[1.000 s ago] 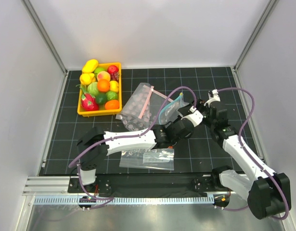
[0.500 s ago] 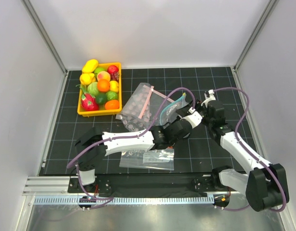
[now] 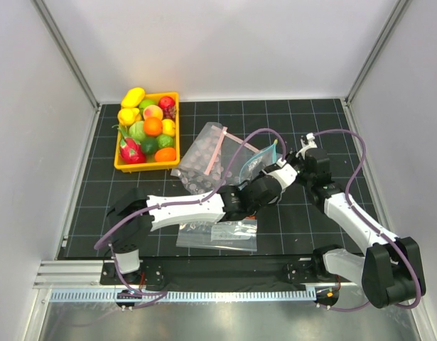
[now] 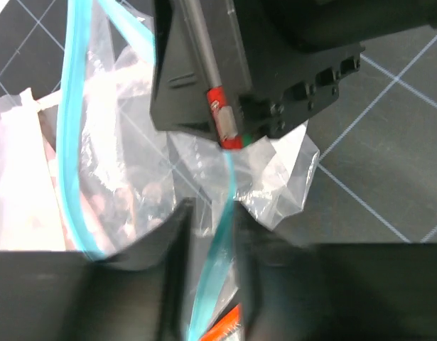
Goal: Place the food in the zip-top bag and seal the zipper
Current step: Pick up the zipper food storage bag at the center of the board.
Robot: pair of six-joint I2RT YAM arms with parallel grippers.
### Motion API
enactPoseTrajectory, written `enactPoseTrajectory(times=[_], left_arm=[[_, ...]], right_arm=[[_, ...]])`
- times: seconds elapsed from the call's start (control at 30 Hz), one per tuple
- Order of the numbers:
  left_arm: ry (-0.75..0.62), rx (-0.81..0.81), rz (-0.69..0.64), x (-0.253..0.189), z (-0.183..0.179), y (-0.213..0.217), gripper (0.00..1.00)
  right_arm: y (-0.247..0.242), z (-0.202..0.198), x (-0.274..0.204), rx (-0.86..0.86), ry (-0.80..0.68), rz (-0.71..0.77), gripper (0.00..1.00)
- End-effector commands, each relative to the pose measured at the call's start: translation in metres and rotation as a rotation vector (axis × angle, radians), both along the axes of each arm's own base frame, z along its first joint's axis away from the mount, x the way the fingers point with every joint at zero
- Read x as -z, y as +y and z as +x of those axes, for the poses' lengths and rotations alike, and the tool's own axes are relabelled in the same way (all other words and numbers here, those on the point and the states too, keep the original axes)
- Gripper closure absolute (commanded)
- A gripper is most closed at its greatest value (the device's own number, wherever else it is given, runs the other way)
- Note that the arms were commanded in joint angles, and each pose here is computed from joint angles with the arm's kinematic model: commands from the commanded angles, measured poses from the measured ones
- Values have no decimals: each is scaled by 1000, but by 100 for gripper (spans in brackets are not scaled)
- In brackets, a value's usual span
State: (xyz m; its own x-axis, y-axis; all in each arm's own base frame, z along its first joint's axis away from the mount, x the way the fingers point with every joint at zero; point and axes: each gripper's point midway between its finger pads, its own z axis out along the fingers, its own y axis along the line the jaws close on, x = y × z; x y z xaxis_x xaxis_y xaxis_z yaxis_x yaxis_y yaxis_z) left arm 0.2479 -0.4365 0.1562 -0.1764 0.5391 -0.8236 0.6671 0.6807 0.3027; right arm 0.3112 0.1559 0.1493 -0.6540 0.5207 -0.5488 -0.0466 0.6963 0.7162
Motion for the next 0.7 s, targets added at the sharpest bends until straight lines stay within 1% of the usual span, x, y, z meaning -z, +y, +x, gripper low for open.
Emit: enactPoseTrajectory(times=[0.0, 0.07, 0.1, 0.2, 0.3, 0.37, 0.4, 0.47, 0.5, 0.57, 0.6, 0.63, 0.67], left_arm=[[-20, -1, -145, -47, -3, -2, 57], [-18, -8, -165, -52, -4, 2, 46], [-11, -14, -181, -54, -5, 3, 36], [-6, -26, -226, -64, -7, 7, 24], [1, -52, -264, -73, -5, 15, 18], [10, -65, -282, -75, -4, 19, 15], [11, -84, -298, -79, 1, 26, 12], [34, -116, -330, -81, 6, 34, 10], [46, -148, -337, -78, 15, 44, 9], [92, -179, -401, -83, 21, 54, 7], [104, -214, -423, -84, 33, 67, 6], [127, -228, -432, -77, 36, 74, 5], [153, -254, -474, -80, 39, 80, 5]], right_arm=[[-1, 7, -18, 6, -61, -2, 99], [-1, 7, -17, 5, -61, -2, 99], [-2, 7, -17, 9, -62, -4, 99], [-2, 8, -18, 7, -66, -4, 99], [-3, 8, -17, 10, -66, -8, 99], [-3, 8, -16, 10, -66, -11, 99], [-3, 8, -16, 12, -69, -14, 99], [-3, 8, -17, 12, -71, -17, 99], [-4, 8, -17, 15, -72, -18, 99], [-5, 9, -18, 18, -75, -22, 99], [-4, 7, -17, 13, -74, -21, 99], [-5, 8, -19, 16, -79, -22, 99], [-5, 8, -19, 15, -80, -24, 99]])
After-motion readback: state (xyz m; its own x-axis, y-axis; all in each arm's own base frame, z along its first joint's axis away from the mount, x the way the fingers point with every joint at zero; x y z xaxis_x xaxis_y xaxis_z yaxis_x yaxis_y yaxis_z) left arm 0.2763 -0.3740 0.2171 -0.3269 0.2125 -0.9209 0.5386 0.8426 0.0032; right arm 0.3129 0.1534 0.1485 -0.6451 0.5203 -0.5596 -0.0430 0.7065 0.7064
